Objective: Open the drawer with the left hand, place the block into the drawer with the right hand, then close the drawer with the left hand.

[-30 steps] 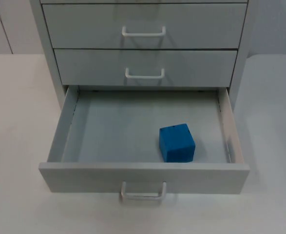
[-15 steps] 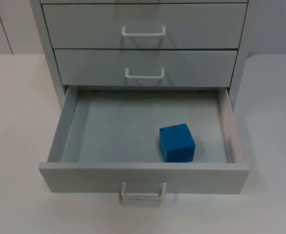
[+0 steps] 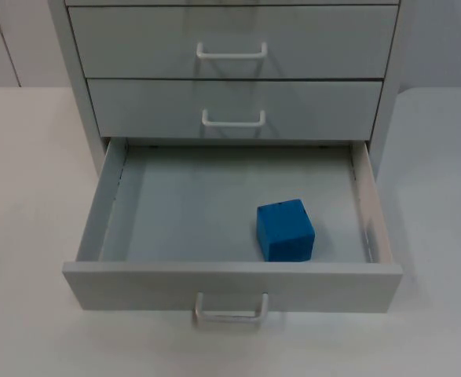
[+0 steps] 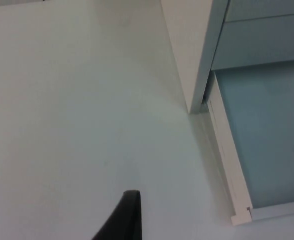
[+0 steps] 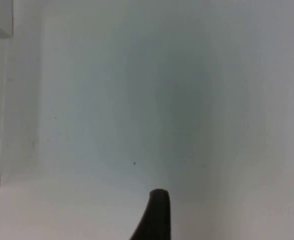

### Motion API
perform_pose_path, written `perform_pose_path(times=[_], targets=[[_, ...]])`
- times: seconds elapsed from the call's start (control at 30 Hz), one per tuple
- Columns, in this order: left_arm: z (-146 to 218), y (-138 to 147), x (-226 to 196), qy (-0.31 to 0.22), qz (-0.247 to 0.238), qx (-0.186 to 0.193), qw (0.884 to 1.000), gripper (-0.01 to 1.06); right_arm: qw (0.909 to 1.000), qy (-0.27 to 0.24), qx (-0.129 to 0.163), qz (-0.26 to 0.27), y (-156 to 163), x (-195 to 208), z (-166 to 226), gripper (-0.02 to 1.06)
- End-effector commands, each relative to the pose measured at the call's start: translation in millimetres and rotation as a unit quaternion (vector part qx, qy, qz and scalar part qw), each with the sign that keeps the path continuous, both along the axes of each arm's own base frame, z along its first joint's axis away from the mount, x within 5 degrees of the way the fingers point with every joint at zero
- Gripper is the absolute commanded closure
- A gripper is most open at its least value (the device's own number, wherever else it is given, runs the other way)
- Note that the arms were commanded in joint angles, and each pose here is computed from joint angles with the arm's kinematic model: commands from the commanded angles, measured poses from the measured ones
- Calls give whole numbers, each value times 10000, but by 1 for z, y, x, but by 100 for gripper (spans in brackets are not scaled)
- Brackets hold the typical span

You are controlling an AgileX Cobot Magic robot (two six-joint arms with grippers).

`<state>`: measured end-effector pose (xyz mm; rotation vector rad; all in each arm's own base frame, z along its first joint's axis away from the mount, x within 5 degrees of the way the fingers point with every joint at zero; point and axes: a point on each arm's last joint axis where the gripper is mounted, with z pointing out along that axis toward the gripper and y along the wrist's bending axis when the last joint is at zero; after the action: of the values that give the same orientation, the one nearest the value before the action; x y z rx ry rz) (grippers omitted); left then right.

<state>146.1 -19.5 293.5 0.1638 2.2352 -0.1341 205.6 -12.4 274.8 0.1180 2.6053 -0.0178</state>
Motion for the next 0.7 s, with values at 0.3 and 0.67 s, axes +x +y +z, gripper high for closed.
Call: perform_pose_path(times=[0.3, 0.67], targets=[[2, -11, -2, -138, -590, -234, 9979, 0, 9999, -51, -84, 19, -2, -1, 0, 32], [3, -36, 2, -175, -1798, -856, 9798, 40, 10000, -72, -67, 14, -2, -1, 1, 32]])
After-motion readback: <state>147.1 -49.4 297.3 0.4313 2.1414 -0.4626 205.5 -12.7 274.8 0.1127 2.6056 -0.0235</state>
